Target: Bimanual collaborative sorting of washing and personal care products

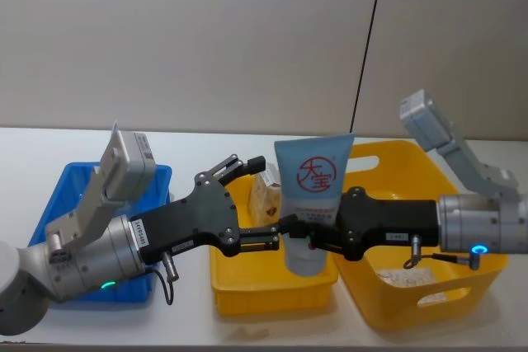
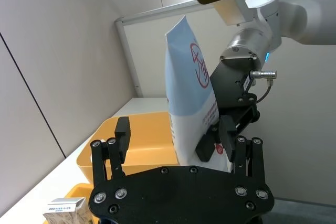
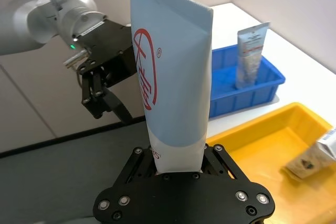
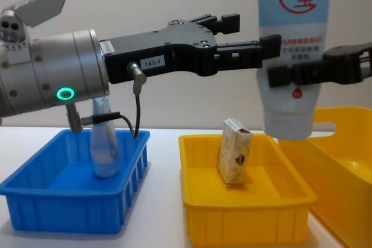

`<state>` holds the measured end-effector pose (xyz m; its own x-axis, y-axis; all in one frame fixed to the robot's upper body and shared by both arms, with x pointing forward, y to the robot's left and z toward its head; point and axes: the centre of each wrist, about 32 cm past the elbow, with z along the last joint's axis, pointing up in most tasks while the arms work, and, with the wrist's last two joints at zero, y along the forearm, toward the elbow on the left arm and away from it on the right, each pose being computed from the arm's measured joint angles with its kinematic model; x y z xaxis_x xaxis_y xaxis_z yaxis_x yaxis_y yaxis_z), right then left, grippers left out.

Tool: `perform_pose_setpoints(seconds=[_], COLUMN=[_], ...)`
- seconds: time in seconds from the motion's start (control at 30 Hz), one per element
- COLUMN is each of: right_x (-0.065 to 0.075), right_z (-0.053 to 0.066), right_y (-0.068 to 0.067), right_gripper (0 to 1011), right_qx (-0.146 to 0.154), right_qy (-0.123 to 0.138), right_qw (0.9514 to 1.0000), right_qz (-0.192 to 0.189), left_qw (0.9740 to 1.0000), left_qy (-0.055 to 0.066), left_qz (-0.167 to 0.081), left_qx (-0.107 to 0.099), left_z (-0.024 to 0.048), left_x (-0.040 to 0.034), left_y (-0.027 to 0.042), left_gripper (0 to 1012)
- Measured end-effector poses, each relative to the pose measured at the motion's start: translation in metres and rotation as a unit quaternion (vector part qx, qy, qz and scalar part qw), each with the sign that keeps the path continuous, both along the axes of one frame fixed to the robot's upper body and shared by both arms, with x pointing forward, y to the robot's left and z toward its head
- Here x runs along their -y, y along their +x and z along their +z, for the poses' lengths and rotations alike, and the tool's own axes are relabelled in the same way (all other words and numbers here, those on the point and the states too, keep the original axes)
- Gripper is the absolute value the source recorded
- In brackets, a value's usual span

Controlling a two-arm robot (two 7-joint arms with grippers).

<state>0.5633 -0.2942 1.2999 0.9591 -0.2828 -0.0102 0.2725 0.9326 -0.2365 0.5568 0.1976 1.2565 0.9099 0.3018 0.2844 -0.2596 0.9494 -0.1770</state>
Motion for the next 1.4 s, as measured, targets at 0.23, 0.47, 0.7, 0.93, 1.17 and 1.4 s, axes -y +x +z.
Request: perform_pose_setpoints(seconds=[0.23, 0.47, 0.7, 0.93, 1.17, 1.4], right_x=[0.007, 0.013, 0.017, 0.021, 0.023, 0.027], right_z=[-0.002, -0.005, -0.009, -0.014, -0.019, -0.025], right_y=[-0.016, -0.029, -0.042, -0.055, -0.066, -0.078], right_gripper=[236, 232, 230, 230, 230, 230], right_qx=[0.008, 0.014, 0.018, 0.022, 0.023, 0.024], right_qy=[0.007, 0.015, 0.022, 0.030, 0.036, 0.042], right_qw=[0.9988, 0.9952, 0.9890, 0.9795, 0.9682, 0.9511], right_qz=[-0.049, -0.096, -0.145, -0.198, -0.246, -0.305], left_qw=[1.0000, 1.0000, 1.0000, 1.0000, 1.0000, 1.0000], left_qy=[0.000, 0.000, 0.000, 0.000, 0.000, 0.000], left_qz=[0.000, 0.000, 0.000, 0.000, 0.000, 0.000], left_qx=[0.000, 0.000, 0.000, 0.000, 0.000, 0.000], left_z=[0.0000, 0.0000, 0.0000, -0.0001, 0.0000, 0.0000], left_x=[0.0000, 0.0000, 0.0000, 0.0000, 0.0000, 0.0000], left_y=[0.0000, 0.0000, 0.0000, 0.0000, 0.0000, 0.0000], left_gripper=[1001, 1001, 1001, 1001, 1001, 1001])
